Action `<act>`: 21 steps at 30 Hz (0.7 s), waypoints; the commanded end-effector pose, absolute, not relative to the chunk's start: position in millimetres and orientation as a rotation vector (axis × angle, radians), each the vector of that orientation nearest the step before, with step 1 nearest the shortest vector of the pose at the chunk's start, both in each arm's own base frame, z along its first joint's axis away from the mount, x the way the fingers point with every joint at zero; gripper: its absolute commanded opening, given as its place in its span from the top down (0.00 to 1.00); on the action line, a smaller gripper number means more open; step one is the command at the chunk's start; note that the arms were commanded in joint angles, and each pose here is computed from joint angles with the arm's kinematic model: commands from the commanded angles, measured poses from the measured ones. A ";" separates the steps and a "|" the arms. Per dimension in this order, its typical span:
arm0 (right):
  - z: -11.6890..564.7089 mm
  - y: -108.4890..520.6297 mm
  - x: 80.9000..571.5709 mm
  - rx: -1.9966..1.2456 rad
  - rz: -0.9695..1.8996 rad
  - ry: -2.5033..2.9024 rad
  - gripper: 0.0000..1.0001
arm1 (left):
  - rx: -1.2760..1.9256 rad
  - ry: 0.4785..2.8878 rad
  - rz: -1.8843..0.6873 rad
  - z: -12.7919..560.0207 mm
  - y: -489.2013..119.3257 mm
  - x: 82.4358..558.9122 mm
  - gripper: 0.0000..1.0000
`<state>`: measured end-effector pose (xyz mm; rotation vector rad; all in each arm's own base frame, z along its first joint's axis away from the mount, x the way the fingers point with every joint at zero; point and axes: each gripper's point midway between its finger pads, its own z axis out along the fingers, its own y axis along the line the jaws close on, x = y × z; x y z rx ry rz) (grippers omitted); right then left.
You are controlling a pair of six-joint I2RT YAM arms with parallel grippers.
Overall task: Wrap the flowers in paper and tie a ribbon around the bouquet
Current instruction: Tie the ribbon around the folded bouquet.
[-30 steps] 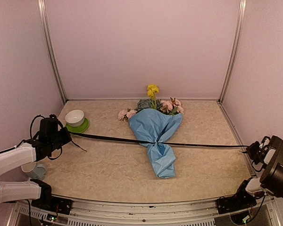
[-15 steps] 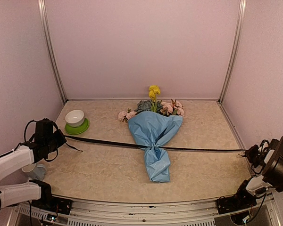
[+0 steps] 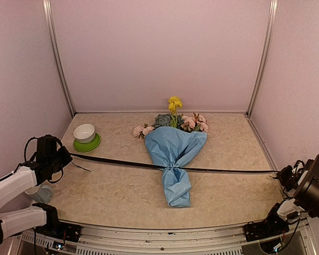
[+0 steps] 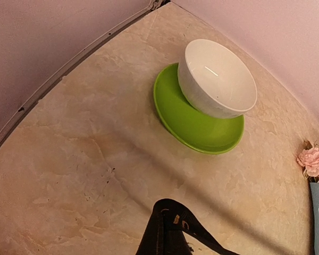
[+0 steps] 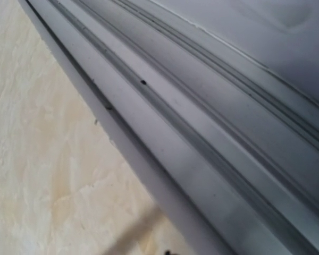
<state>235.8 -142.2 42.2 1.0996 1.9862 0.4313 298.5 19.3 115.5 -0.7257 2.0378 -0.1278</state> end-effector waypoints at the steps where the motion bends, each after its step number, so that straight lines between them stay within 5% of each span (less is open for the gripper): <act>1: 64.9 -224.7 209.2 1.285 0.042 1.774 1.00 | -0.944 1.866 0.132 127.1 82.3 282.0 1.00; 9: 114.8 -185.9 246.3 1.031 0.240 1.777 1.00 | -0.722 1.852 -0.013 152.7 40.7 303.1 1.00; 16: 210.2 -33.4 298.0 0.457 0.582 1.737 1.00 | -0.119 1.884 -0.313 188.0 -108.3 324.7 1.00; 21: 275.8 82.1 300.0 -0.005 0.829 1.697 1.00 | 0.359 1.830 -0.470 206.8 -212.0 287.9 1.00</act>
